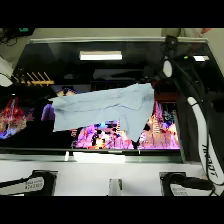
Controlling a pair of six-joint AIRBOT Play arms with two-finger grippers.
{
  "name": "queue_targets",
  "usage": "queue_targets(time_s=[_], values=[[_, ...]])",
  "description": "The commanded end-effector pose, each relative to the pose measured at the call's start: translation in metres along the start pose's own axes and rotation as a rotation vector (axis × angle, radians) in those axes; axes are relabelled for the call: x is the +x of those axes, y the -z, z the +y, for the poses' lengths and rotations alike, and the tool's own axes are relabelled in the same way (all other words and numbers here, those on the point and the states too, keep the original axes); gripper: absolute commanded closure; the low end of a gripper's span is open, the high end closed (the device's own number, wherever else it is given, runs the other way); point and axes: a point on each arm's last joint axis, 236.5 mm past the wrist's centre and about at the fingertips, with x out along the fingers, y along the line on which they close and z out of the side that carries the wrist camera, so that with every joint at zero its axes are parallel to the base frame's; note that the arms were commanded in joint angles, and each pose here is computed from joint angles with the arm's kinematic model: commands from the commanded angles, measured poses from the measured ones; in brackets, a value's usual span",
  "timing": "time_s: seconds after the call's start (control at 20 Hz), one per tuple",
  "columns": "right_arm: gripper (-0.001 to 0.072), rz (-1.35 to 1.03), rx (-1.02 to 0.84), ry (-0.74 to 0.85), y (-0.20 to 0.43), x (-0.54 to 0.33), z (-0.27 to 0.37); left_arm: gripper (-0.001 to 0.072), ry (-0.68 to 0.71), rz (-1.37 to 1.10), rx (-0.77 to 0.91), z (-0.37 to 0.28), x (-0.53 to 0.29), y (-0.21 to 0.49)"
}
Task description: Fold the shirts.
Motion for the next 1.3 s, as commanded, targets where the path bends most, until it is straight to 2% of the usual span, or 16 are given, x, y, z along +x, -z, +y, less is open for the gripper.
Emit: queue_targets(time_s=[0.0, 0.1, 0.25, 0.55, 0.8, 1.25], values=[[0.0275, 0.193, 0.069, 0.098, 0.029, -0.013, -0.085, 0.0117, -0.193, 0.178, -0.169, 0.079, -0.034, 0.046], [0.0294, 0.317, 0.184, -0.079, 0.051, -0.012, -0.090, 0.0113, -0.075, 0.220, -0.292, 0.079, -0.022, 0.068], [0.0291, 0.407, 0.231, -0.262, 0.069, -0.018, -0.083, 0.0086, 0.044, 0.337, -0.324, 0.069, 0.014, 0.118], [0.0292, 0.439, 0.200, -0.283, 0.079, -0.019, -0.081, 0.0091, 0.117, 0.322, -0.420, 0.055, 0.061, 0.145], [0.0292, 0.442, 0.181, -0.287, 0.080, -0.020, -0.080, 0.0093, 0.115, 0.251, -0.422, 0.054, 0.070, 0.131], [0.0293, 0.452, 0.176, -0.289, 0.082, -0.021, -0.080, 0.0113, 0.125, 0.329, -0.387, 0.036, 0.092, 0.144]])
